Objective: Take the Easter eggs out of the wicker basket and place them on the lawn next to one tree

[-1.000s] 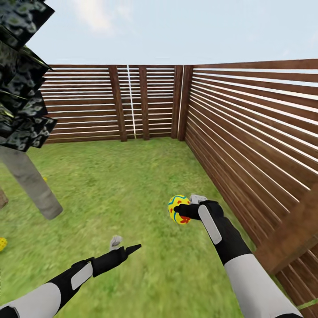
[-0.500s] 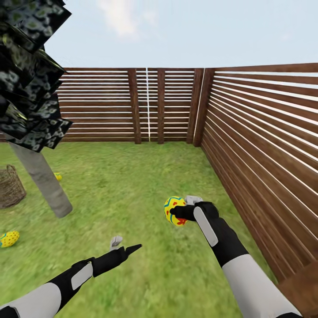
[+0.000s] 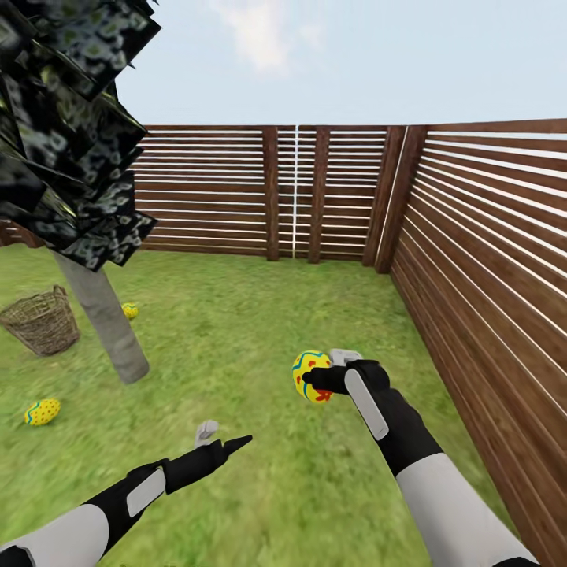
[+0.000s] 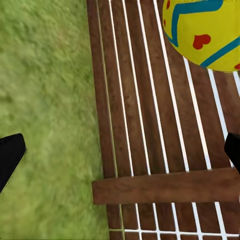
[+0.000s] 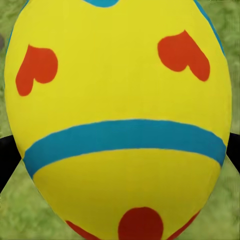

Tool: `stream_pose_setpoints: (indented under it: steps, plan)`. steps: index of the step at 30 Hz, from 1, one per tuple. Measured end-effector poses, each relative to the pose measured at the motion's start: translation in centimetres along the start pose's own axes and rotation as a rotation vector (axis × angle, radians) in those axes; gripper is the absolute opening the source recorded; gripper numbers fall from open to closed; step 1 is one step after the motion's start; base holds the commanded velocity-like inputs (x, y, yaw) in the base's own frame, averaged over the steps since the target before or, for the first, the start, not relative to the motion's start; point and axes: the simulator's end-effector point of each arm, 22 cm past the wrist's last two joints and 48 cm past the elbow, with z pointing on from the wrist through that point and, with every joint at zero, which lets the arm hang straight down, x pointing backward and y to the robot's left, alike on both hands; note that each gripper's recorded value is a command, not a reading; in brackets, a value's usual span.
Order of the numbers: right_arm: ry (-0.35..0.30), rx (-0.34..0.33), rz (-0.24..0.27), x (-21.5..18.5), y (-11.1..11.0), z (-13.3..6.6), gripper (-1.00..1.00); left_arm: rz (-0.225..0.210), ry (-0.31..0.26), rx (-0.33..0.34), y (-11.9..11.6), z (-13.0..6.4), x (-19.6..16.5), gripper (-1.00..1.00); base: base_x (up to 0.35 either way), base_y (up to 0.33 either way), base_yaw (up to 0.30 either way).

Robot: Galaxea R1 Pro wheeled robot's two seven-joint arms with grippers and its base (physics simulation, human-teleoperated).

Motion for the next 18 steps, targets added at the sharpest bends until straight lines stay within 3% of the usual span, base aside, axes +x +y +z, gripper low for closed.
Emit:
stream_pose_setpoints:
  steps: [18]
  plan:
    - [-0.01,-0.001,-0.003,-0.4,0.2,-0.6,-1.0,0.032,-0.025,-0.003,-0.1,-0.6,-0.9,1.0,0.018,-0.012,0.265]
